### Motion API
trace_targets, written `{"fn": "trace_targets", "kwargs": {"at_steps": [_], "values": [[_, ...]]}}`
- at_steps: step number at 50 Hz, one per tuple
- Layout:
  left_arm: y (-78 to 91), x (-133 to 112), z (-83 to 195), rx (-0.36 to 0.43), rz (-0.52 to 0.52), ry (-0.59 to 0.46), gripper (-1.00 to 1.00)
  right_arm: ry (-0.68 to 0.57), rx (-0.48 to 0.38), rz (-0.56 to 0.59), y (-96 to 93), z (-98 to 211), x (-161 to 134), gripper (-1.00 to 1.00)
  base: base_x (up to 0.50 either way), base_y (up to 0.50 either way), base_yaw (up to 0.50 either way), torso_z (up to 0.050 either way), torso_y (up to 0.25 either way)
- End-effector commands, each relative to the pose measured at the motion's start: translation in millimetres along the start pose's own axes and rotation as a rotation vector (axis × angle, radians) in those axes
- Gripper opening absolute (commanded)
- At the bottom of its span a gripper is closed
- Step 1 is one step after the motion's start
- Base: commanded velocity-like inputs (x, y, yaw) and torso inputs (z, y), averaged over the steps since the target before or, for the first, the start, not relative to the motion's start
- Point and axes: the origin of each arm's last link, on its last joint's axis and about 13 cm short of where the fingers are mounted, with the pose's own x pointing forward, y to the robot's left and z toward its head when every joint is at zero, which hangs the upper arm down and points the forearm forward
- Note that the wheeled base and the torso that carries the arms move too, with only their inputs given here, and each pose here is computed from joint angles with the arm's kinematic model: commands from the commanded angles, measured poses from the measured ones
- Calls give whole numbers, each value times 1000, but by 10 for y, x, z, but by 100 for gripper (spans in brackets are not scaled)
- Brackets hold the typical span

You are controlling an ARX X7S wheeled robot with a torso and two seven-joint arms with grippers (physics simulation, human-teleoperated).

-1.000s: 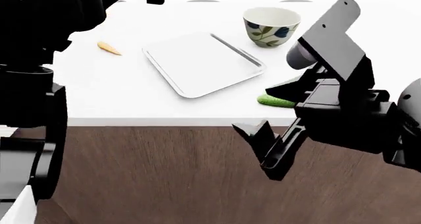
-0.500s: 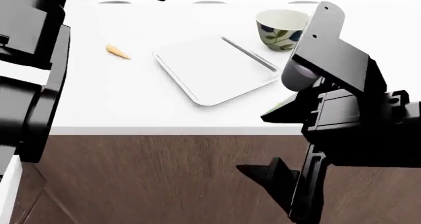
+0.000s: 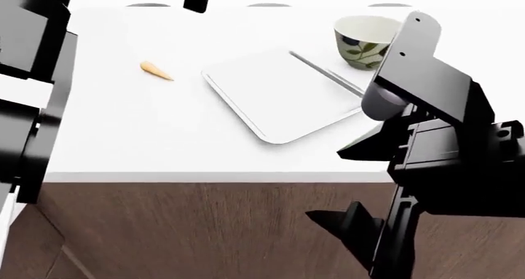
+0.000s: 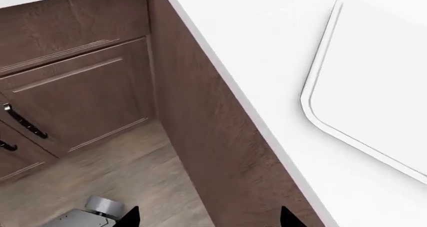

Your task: Place the two vegetables and bowl onto the tray for setting up a vegetable dip station.

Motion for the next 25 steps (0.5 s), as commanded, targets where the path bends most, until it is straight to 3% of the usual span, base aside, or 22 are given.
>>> {"fn": "trace_targets", "kwargs": {"at_steps": [1,4,5,6,10,25], "values": [[-6,-39,-21,3,-14,9,100,-22,64,-91,-76,-50,2,100,0,0,0,0,0],[-3,-62,-9,9,-8,9,100,6,28,-110,-71,-54,10,100,0,0,0,0,0],[1,-70,-3,9,-6,8,100,-20,81,-85,-68,-44,-5,100,0,0,0,0,0],[4,-71,-3,11,-3,7,100,-8,65,-91,-64,-49,-13,100,0,0,0,0,0],[6,-49,-29,13,-4,12,100,-45,164,-90,-132,-91,-79,100,111,-32,0,0,0],[17,-56,-39,14,-6,13,100,-23,150,-122,-141,-100,-100,100,500,-19,0,0,0]]}}
